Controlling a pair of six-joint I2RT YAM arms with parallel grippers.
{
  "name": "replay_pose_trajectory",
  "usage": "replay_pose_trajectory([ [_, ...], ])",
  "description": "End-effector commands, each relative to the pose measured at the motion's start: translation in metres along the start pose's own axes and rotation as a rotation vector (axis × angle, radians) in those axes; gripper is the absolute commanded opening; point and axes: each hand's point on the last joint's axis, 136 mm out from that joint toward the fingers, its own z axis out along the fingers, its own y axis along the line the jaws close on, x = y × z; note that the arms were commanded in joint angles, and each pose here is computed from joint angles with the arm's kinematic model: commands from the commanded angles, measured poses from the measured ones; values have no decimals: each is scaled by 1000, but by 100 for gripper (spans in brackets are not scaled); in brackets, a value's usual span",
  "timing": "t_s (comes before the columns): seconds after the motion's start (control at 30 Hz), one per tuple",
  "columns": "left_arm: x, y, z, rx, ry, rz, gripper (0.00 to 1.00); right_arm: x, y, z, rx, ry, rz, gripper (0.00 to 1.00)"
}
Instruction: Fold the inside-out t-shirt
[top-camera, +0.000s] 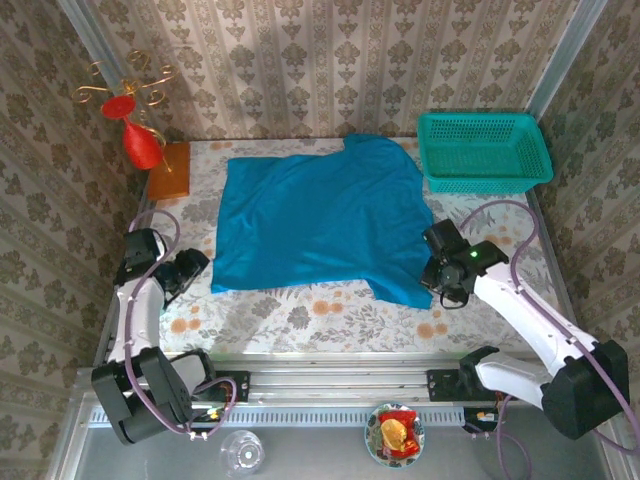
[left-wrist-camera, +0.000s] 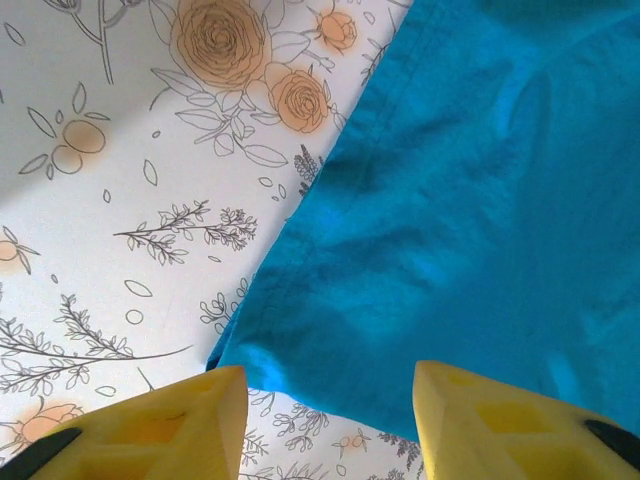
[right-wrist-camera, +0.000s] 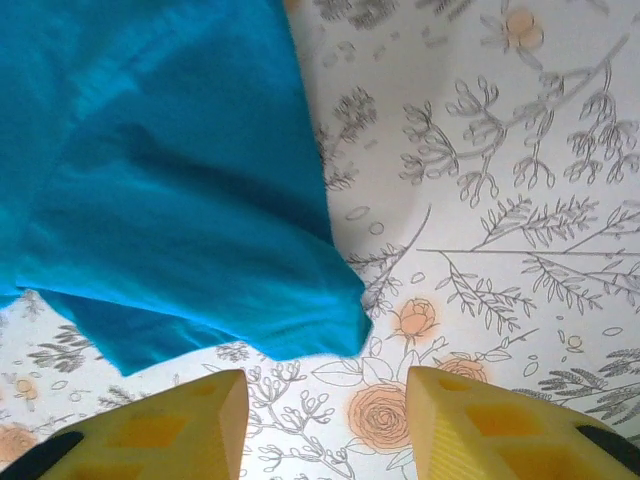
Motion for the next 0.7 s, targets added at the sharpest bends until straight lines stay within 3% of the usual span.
replay_pose_trajectory([
  [0.0,-6,-13,-7,7,-13,56,49,-11,11,-11,39,-42,-95,48],
  [0.17,3,-48,12,55,77,177,47,21,86,4,-168,97,-361,51],
  [0.3,11,-68,37,94,147,205,46,48,127,28,-238,172,-468,54],
  [0.47,18,-76,60,98,204,231,46,61,141,62,-211,218,-488,61],
  [0.67,14,-71,65,78,200,243,46,80,131,93,-170,286,-498,67],
])
